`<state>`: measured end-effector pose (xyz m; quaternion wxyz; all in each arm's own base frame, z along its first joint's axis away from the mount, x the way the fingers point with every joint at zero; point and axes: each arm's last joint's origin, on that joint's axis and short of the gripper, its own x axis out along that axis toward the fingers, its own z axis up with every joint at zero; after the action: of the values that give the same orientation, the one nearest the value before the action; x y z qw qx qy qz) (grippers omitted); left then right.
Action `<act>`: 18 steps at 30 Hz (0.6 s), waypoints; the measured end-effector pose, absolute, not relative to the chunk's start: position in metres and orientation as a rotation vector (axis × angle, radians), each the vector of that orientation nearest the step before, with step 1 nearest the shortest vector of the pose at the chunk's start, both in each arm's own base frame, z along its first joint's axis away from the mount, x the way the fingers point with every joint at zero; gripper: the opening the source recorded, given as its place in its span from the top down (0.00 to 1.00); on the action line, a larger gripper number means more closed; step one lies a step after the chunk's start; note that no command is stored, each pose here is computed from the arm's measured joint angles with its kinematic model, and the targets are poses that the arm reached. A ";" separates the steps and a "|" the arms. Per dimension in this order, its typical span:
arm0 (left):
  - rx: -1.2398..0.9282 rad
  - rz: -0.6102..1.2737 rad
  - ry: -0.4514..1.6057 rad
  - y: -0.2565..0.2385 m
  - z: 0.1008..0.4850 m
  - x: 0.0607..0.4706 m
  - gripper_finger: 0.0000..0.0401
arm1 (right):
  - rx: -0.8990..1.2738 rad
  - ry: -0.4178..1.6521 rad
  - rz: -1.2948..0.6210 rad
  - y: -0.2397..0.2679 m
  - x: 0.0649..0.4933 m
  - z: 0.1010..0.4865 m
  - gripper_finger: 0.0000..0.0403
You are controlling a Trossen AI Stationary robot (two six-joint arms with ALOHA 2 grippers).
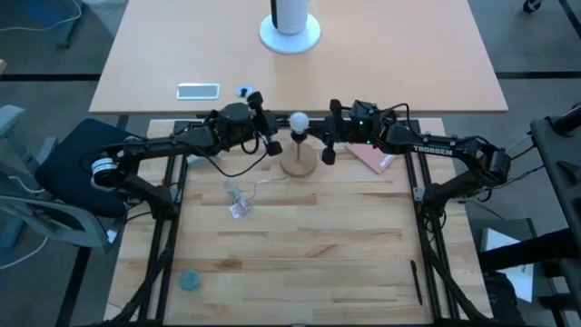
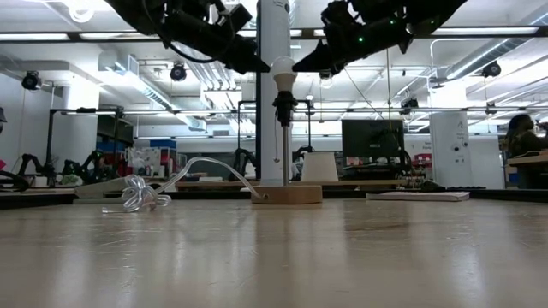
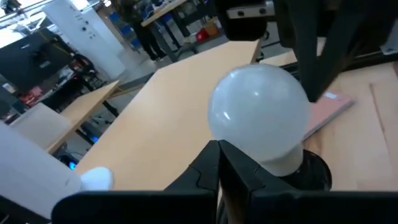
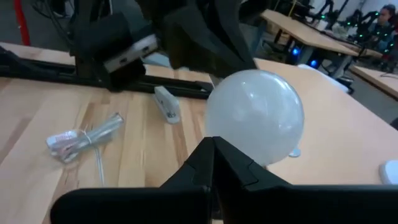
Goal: Screw lightbulb
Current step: Remove the lightbulb from the desk lamp
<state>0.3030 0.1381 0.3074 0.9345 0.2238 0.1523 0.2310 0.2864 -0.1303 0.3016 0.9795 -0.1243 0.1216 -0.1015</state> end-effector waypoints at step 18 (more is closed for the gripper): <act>0.454 0.465 0.363 0.129 0.310 0.297 1.00 | -0.253 0.324 -0.299 -0.134 0.280 0.299 1.00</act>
<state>0.2970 0.1294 0.3101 0.9315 0.2220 0.1772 0.2274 0.2798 -0.1341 0.2989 0.9679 -0.1253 0.1603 -0.1478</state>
